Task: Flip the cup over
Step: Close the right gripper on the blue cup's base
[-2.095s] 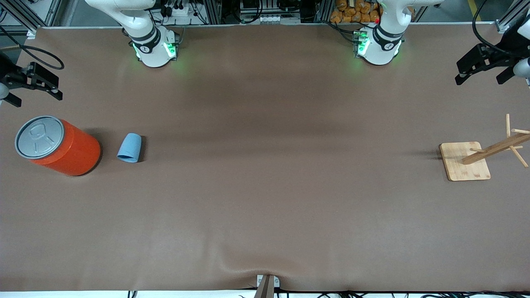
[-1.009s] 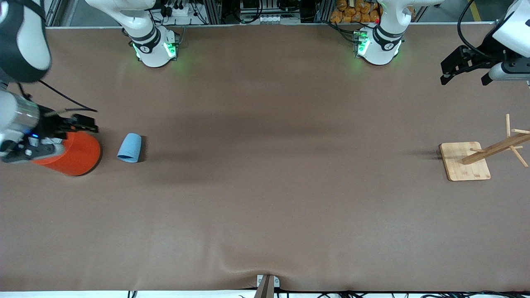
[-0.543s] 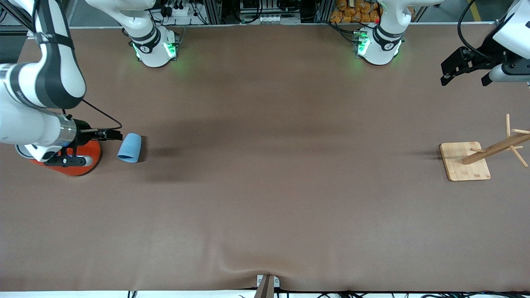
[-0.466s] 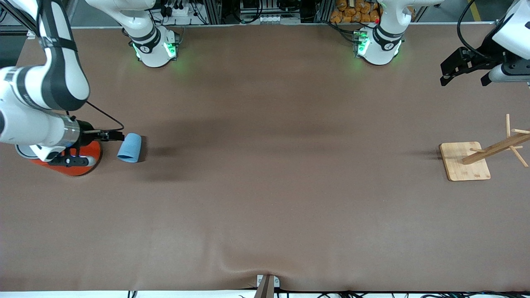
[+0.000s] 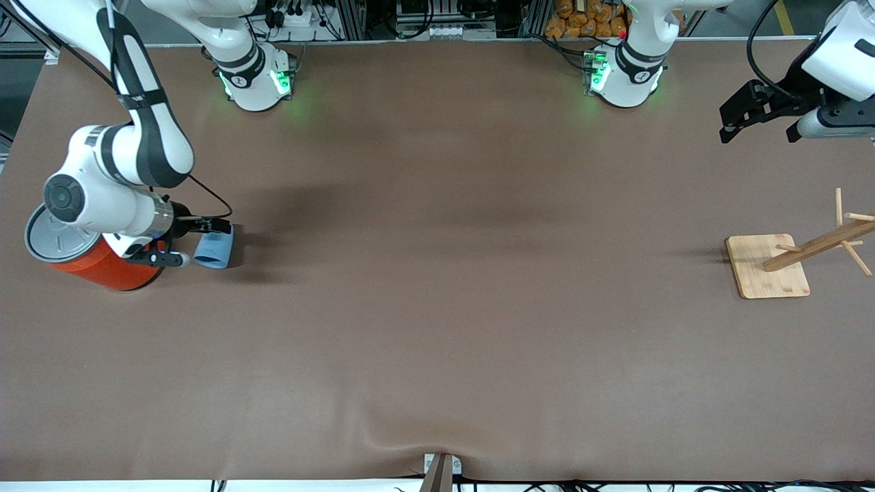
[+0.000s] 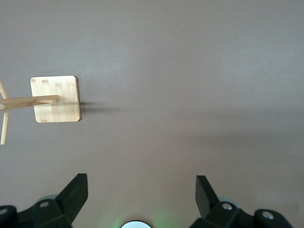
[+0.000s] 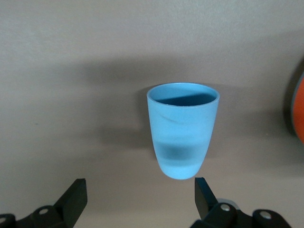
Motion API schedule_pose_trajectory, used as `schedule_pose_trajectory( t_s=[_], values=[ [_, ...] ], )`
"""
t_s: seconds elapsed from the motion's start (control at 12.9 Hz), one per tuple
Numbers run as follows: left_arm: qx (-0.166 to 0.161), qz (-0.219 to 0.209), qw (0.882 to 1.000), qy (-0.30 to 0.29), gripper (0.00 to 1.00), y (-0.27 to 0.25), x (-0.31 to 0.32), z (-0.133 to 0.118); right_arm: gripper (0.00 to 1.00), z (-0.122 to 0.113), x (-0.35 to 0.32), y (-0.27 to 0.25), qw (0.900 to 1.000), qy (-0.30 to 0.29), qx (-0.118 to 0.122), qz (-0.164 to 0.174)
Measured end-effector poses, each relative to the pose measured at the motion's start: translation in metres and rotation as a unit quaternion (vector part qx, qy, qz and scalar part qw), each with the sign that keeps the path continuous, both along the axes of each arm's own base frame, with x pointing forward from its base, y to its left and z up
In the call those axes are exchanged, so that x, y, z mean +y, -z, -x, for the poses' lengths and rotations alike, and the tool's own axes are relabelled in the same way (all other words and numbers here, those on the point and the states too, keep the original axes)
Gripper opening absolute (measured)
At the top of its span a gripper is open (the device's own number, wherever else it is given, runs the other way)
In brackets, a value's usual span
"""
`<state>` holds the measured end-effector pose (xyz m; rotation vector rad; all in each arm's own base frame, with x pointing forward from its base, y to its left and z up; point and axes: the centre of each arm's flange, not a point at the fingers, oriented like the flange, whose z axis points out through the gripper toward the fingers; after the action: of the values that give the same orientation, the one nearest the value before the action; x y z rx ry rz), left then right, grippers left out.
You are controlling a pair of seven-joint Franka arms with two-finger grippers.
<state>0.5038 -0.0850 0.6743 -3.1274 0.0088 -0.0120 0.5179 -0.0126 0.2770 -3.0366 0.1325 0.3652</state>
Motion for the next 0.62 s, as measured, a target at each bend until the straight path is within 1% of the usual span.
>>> schedule_pose_trajectory(
  t_s=[0.16, 0.47, 0.62],
  values=[
    [0.001, 0.0, 1.0, 0.0, 1.0, 0.001, 0.0, 0.0, 1.0, 0.003, -0.003, 0.007, 1.0, 0.004, -0.005, 0.001],
    [0.003, 0.0, 1.0, -0.001, 1.0, 0.003, 0.001, -0.002, 1.0, 0.0, -0.016, 0.019, 1.0, 0.014, -0.023, 0.007],
    [0.004, 0.0, 1.0, -0.002, 1.0, 0.005, 0.001, -0.003, 1.0, -0.002, -0.024, 0.032, 0.999, 0.016, -0.027, 0.013]
  ],
)
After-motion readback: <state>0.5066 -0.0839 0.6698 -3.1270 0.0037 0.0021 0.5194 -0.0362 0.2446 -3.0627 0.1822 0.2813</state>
